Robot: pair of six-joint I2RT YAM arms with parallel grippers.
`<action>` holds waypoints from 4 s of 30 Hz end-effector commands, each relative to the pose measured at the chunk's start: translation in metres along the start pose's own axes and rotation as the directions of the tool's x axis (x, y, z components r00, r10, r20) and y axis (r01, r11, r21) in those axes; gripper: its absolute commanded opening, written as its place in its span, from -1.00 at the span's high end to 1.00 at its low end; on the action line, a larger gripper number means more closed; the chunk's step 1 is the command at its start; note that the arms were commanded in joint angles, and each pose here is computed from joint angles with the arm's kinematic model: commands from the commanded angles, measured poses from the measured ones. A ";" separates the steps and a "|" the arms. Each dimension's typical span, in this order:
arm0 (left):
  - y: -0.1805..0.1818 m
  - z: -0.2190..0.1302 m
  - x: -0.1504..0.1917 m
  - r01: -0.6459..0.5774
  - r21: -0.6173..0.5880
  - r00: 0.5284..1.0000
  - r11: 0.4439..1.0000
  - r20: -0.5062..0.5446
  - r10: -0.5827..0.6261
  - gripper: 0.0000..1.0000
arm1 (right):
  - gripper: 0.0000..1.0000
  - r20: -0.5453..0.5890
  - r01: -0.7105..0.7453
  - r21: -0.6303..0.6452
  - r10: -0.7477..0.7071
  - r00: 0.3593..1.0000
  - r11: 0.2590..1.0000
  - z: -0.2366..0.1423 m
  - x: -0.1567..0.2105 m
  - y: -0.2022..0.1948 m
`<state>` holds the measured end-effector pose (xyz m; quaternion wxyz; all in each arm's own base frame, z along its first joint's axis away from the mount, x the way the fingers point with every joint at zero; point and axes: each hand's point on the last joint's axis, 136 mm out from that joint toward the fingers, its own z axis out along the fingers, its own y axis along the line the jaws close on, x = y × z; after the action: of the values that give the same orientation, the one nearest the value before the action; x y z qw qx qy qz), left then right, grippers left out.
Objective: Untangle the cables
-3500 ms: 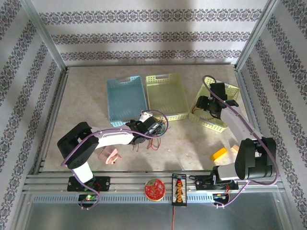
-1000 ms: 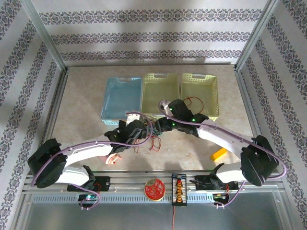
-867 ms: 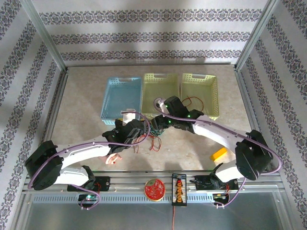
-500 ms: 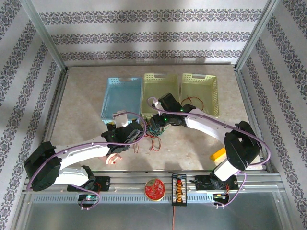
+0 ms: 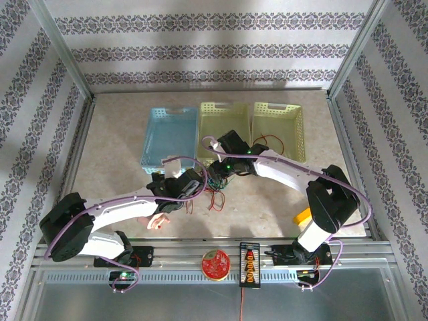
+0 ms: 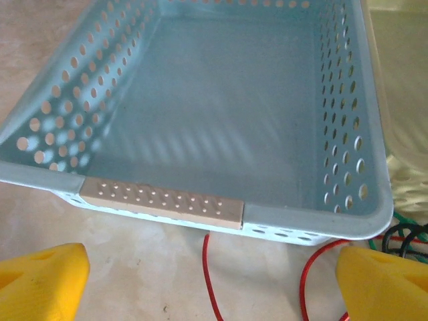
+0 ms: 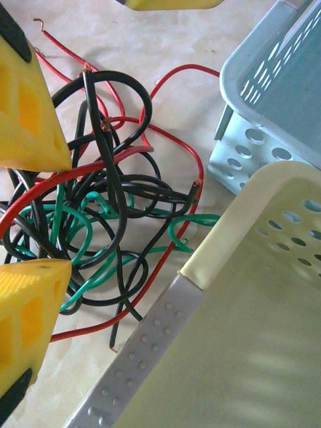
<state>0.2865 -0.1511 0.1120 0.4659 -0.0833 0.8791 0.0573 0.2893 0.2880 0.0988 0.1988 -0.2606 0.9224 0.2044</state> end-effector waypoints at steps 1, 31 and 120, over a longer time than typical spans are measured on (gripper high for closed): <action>-0.015 -0.003 -0.004 -0.026 0.046 1.000 0.999 -0.001 0.026 -0.90 | 0.30 -0.014 0.019 -0.018 -0.019 1.000 1.000 0.003 -0.001 0.009; -0.107 -0.001 0.014 -0.119 0.419 0.986 0.900 -0.054 0.156 -0.88 | 0.92 0.283 -0.152 -0.152 0.190 0.940 0.977 -0.087 -0.053 -0.001; -0.159 0.021 0.062 -0.285 0.535 0.911 0.795 -0.106 0.398 -0.73 | 0.93 0.969 -0.315 0.036 0.044 0.243 0.948 -0.430 -0.107 -0.063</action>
<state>0.3100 -0.3214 0.0619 0.3754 0.1941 0.8961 -0.1357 0.3087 0.0928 0.4493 0.6669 0.0377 0.6992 0.2547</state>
